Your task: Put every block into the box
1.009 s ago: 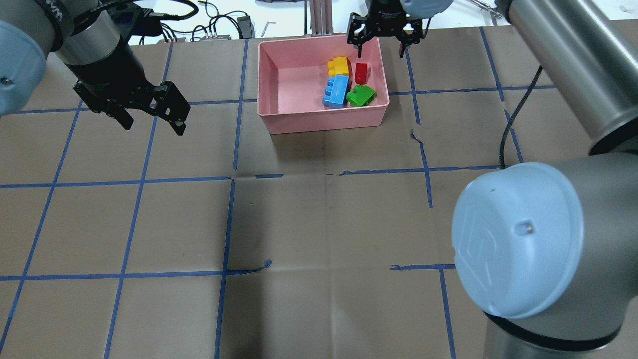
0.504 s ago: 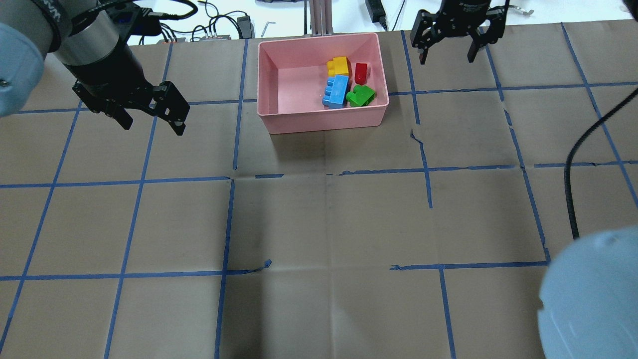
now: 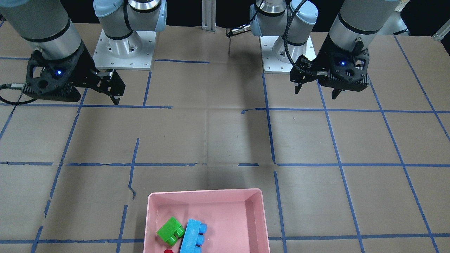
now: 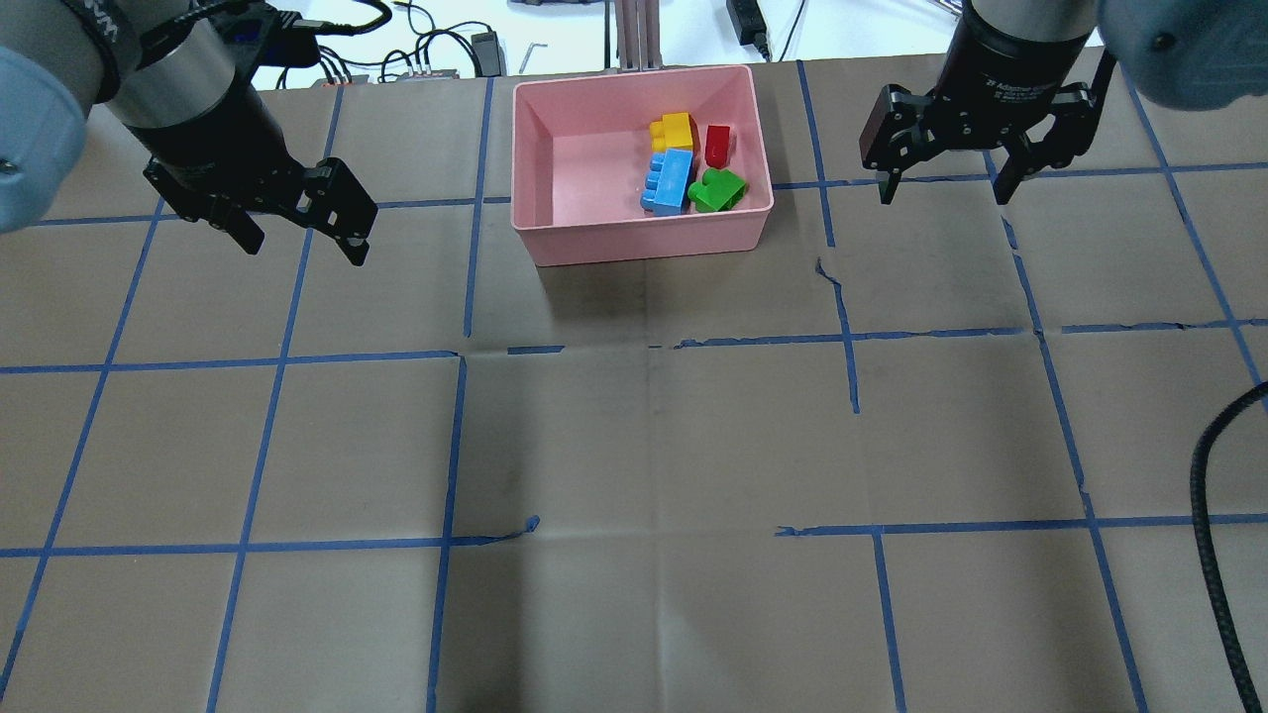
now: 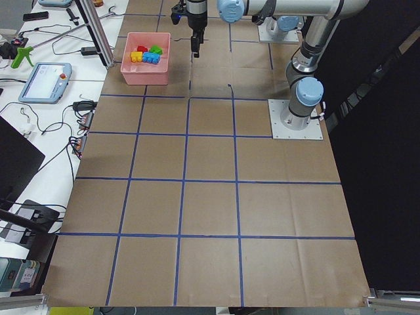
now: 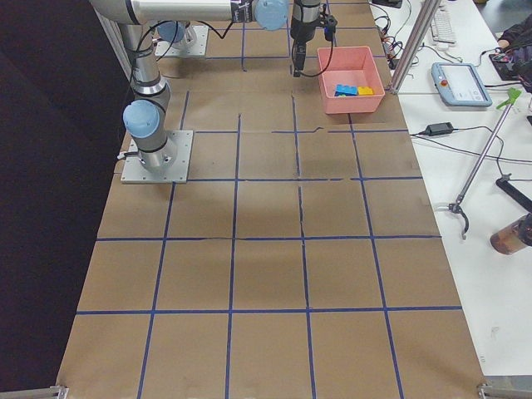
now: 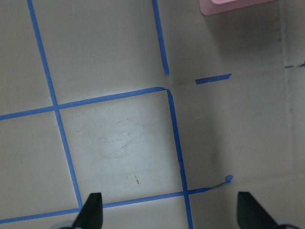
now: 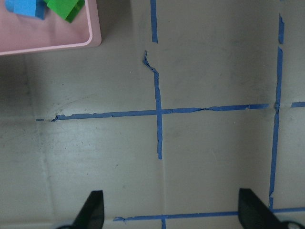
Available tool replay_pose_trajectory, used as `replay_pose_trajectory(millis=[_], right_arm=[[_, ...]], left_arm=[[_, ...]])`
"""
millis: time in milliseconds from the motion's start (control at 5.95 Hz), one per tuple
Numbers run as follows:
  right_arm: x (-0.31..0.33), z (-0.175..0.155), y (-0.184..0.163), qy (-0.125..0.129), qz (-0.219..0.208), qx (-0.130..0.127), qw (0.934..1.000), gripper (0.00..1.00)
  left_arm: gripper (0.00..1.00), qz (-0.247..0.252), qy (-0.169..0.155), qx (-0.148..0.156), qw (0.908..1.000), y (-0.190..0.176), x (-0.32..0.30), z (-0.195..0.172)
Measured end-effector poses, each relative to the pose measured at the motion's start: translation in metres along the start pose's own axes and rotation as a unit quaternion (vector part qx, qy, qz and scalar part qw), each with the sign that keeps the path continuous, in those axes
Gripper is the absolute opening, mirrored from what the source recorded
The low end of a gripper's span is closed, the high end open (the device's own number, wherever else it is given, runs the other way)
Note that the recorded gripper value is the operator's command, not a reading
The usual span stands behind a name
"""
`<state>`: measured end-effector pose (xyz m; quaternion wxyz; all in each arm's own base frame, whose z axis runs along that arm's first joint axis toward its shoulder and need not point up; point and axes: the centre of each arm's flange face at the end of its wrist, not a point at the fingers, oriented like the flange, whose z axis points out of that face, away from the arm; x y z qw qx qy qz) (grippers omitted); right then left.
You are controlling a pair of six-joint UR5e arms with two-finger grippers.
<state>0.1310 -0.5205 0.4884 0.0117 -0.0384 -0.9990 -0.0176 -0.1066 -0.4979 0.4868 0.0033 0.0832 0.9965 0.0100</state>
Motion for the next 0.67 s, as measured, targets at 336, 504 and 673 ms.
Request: replay_pose_trajectory(millis=[336, 504, 673], right_arm=[[-0.0131, -0.0028, 0.0109, 0.002, -0.003, 0.000, 1.0000, 1.00], [-0.0146, -0.0027, 0.0115, 0.003, -0.004, 0.000, 1.0000, 1.00], [-0.0147, -0.0020, 0.0110, 0.003, -0.004, 0.000, 1.0000, 1.00]], left_arm=[[1.00, 0.000, 0.001, -0.001, 1.0000, -0.0011, 0.0000, 0.0015], [1.00, 0.000, 0.002, -0.002, 1.0000, -0.0020, -0.0001, 0.0028], [1.00, 0.000, 0.002, -0.003, 1.0000, -0.0027, -0.0002, 0.0037]])
